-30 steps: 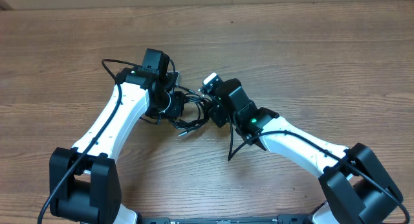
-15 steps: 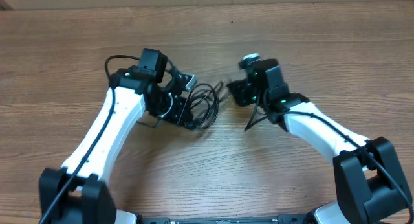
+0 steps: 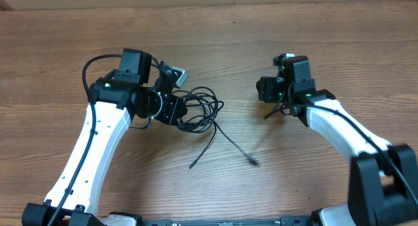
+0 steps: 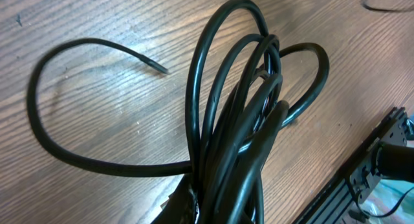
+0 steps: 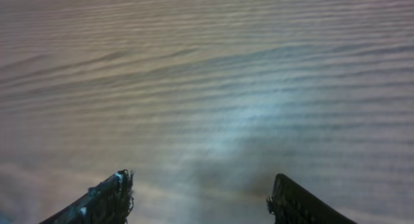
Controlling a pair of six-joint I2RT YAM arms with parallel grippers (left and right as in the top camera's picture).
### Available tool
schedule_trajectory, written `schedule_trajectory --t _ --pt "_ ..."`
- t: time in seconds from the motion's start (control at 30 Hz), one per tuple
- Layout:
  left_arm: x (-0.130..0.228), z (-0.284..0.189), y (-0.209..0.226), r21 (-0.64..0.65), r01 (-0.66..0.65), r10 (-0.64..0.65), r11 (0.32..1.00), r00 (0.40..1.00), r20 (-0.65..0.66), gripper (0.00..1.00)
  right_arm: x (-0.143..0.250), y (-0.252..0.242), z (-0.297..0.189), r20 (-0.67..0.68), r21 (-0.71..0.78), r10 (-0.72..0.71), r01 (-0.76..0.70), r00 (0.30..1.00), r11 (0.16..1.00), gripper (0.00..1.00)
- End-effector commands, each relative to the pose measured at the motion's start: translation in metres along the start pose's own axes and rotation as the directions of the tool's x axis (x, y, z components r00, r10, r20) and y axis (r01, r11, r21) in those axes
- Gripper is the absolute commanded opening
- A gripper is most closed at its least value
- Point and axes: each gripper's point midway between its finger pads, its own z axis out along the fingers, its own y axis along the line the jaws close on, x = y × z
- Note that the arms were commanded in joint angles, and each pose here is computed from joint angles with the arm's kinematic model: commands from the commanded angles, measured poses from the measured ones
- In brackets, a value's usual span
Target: Untangle cables
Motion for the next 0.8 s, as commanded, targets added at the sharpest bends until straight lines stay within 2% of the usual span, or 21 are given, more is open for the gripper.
schedule_trajectory --t 0.0,0.1,0.17,0.3,0.43,0.6,0.77 --pt "-0.005 -0.005 -0.003 0.016 0.002 -0.002 1.000 1.000 0.031 0.04 -0.029 0.046 -0.059 0.097 -0.207 -0.023 0.043 0.995 0.977 0.69" --pt "-0.005 -0.005 -0.003 0.016 0.002 -0.002 1.000 1.000 0.030 0.04 -0.016 0.092 -0.104 0.114 -0.428 -0.149 0.184 0.982 0.885 0.70" --pt "-0.005 -0.004 -0.003 0.017 0.004 -0.004 1.000 1.000 0.028 0.04 -0.006 0.116 -0.127 0.152 -0.508 -0.229 0.275 0.961 0.816 0.69" --pt "-0.003 -0.004 -0.004 0.018 0.007 -0.007 1.000 1.000 0.020 0.04 0.008 0.147 -0.142 0.247 -0.523 -0.388 0.460 0.888 0.717 0.69" --pt "-0.004 -0.004 -0.004 0.017 -0.007 0.006 1.000 1.000 0.024 0.04 0.019 0.162 -0.131 0.307 -0.477 -0.529 0.609 0.791 0.634 0.69" --pt "-0.003 -0.004 -0.004 0.017 -0.022 0.021 1.000 1.000 0.023 0.04 0.032 0.170 -0.117 0.280 -0.496 -0.562 0.619 0.778 0.609 0.70" --pt "-0.003 -0.004 -0.004 0.016 -0.075 0.074 0.997 0.997 0.024 0.04 0.028 0.186 -0.123 0.341 -0.503 -0.562 0.651 0.753 0.568 0.70"
